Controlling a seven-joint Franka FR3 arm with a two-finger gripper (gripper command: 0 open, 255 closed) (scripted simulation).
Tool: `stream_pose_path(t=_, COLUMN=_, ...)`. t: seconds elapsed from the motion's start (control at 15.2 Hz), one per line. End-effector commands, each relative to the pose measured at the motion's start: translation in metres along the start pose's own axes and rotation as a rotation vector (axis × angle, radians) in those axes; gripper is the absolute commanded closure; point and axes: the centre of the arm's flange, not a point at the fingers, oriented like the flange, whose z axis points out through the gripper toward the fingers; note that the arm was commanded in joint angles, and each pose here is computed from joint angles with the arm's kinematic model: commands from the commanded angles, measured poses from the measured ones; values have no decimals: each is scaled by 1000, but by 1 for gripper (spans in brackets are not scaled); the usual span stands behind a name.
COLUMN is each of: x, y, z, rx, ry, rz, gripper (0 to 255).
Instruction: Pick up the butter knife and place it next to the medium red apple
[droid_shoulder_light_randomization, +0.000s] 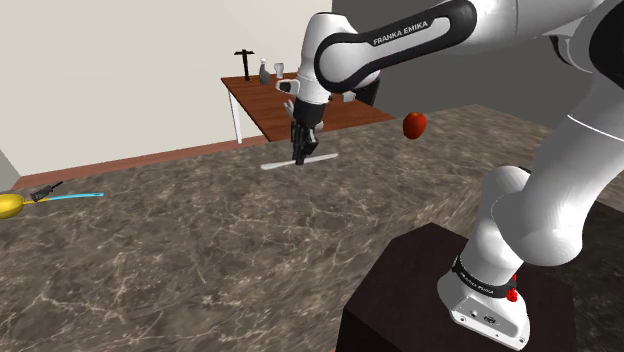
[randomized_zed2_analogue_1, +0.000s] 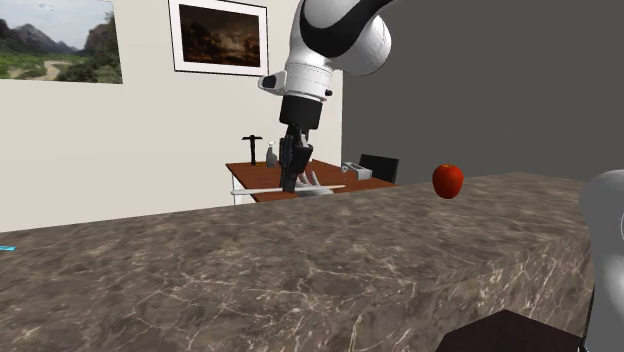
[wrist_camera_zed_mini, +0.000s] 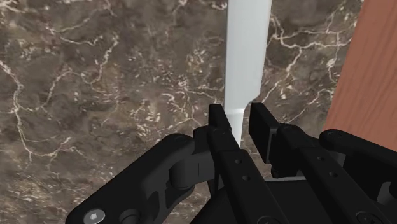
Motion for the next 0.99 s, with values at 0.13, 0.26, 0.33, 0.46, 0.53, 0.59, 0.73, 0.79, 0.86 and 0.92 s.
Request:
stream_pose_path(t=0.13, x=4, y=-1, z=-20, rx=0, ry=0, rz=0, gripper=255)
stream_pose_path(t=0.26, x=6, y=0, z=-31, rx=0, ry=0, rz=0, gripper=255)
stream_pose_path(t=0.33, x=7, y=0, z=-36, rx=0, ry=0, rz=0, gripper=255)
stream_pose_path(t=0.46, x=9, y=0, z=-46, rx=0, ry=0, rz=0, gripper=255)
stream_pose_path(t=0.53, x=10, y=0, z=-51, rx=0, ry=0, rz=0, gripper=255)
stream_pose_path(t=0.59, x=11, y=0, z=-54, rx=0, ry=0, rz=0, gripper=255)
stream_pose_path(t=0.73, x=-15, y=4, z=-59, rx=0, ry=0, rz=0, gripper=255)
stream_pose_path(t=0.79, x=-27, y=6, z=-62, rx=0, ry=0, rz=0, gripper=255)
stream_pose_path(t=0.86, x=-40, y=8, z=-64, rx=0, ry=0, rz=0, gripper=255)
stream_pose_path(t=0.92, x=-53, y=10, z=-67, rx=0, ry=0, rz=0, gripper=255)
